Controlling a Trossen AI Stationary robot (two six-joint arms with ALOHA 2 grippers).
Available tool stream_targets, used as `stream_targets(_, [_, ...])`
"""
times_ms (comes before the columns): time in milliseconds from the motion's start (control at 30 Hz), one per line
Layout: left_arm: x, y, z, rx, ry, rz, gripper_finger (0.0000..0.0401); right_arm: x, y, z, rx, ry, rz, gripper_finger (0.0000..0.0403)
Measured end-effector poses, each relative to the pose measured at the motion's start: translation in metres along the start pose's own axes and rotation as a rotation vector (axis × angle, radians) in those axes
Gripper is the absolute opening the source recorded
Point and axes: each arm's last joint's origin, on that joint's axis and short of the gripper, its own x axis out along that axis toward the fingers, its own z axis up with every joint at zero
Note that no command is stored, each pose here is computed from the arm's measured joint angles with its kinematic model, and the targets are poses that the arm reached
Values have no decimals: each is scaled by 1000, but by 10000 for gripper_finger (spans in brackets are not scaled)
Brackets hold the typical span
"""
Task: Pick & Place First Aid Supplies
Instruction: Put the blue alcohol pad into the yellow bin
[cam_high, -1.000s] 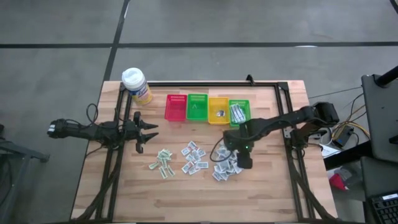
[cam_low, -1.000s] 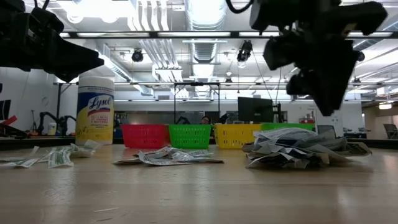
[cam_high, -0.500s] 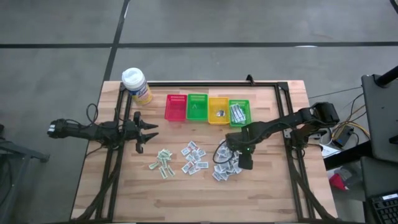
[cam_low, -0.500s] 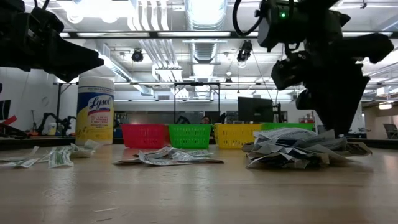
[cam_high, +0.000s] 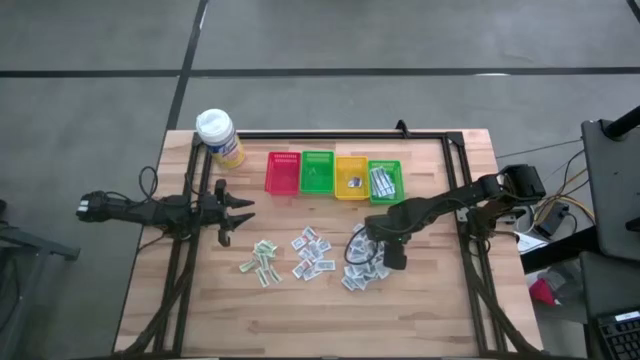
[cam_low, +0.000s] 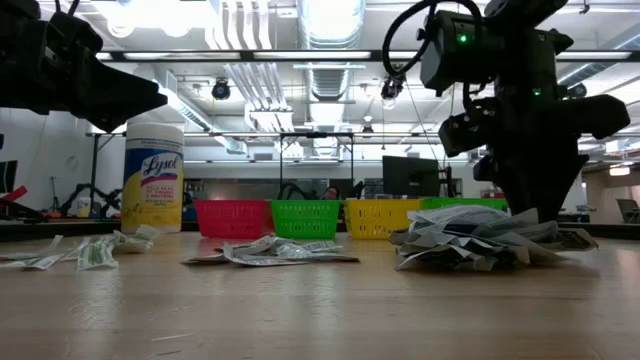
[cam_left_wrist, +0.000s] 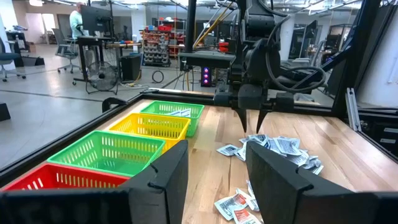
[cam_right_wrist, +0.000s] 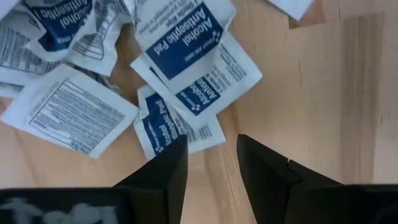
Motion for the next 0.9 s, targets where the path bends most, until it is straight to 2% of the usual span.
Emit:
stream_targets(333, [0,0,0,0,0,0,158,3,0,0,17,-16,9,127])
stream_targets(667, [0,0,0,-1,0,0,158,4,1,-2,22,-10,18,137])
stream_targets(900, [0,0,0,-1,0,0,158,17,4,-1,32,41,-4,129])
